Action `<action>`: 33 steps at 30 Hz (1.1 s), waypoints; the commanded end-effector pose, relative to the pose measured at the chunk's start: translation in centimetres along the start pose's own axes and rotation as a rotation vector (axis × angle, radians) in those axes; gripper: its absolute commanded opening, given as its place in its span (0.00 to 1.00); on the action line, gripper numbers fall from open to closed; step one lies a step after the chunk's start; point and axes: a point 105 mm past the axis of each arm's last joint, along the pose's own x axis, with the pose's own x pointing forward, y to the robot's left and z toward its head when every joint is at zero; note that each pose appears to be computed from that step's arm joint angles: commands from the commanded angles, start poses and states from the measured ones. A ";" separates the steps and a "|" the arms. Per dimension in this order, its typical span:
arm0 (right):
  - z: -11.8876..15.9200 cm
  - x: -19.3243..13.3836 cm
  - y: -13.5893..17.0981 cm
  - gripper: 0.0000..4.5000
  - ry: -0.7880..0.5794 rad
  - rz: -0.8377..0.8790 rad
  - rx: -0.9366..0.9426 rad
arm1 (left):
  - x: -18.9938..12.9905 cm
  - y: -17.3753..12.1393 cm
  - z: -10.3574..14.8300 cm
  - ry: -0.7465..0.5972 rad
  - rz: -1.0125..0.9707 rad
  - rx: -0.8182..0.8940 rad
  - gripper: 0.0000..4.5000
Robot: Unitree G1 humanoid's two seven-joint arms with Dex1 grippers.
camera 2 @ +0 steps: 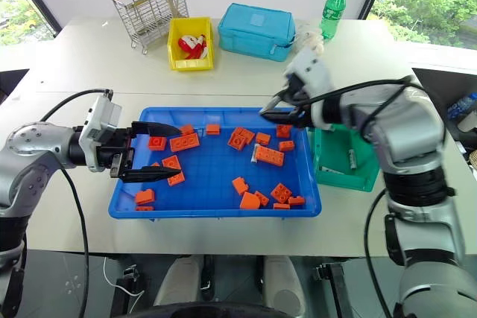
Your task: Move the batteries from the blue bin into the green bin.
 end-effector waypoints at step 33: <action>-4.4 7.7 6.2 0.99 0.186 0.389 -0.347 | -0.3 0.0 0.7 -0.009 0.040 0.050 1.00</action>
